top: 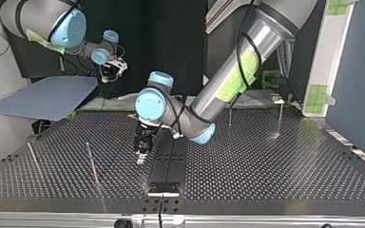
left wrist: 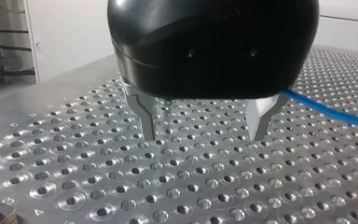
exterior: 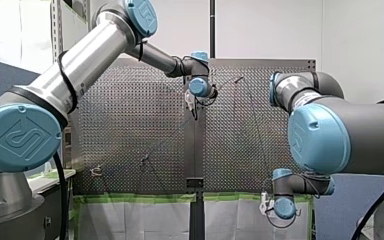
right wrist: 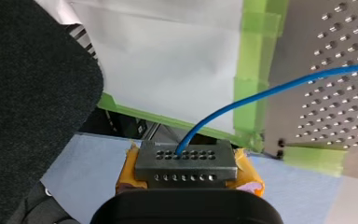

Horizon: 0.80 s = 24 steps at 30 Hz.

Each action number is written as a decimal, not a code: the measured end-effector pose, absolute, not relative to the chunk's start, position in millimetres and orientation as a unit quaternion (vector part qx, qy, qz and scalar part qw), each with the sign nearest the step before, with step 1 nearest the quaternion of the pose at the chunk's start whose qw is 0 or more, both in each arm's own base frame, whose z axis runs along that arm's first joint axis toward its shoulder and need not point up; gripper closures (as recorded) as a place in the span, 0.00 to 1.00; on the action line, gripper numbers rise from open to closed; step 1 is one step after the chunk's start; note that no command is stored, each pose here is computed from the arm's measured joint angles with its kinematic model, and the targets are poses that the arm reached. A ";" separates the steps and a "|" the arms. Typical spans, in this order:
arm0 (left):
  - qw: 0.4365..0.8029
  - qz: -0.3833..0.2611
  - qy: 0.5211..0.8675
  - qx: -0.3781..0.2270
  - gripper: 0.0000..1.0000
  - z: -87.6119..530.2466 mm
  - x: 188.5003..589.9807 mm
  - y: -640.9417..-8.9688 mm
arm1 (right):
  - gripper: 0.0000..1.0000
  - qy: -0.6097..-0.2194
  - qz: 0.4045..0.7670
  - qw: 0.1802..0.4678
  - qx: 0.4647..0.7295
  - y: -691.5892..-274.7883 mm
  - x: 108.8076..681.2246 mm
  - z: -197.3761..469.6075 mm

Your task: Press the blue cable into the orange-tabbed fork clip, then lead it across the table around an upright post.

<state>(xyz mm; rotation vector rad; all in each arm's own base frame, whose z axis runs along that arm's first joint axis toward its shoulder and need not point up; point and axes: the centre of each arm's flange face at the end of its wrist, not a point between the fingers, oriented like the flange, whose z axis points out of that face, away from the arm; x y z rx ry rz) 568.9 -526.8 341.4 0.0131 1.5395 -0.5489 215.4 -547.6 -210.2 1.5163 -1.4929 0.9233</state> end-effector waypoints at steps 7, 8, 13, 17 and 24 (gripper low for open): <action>0.684 -0.244 0.687 0.005 0.05 341.5 568.6 -526.7 | 1.00 -0.609 0.358 0.392 0.589 -548.5 203.7 -238.5; 0.684 -0.243 0.688 0.005 0.05 341.3 568.5 -526.7 | 1.00 -0.611 0.357 0.392 0.587 -548.6 202.0 -241.7; 0.682 -0.241 0.690 0.005 0.05 340.7 568.3 -525.8 | 1.00 -0.621 0.347 0.388 0.587 -541.2 193.8 -262.5; 0.682 -0.241 0.690 0.005 0.05 340.5 568.4 -525.5 | 1.00 -0.625 0.339 0.383 0.590 -533.6 190.0 -276.3; 0.682 -0.241 0.691 0.005 0.05 340.5 568.4 -525.4 | 1.00 -0.626 0.337 0.384 0.589 -536.1 187.4 -279.6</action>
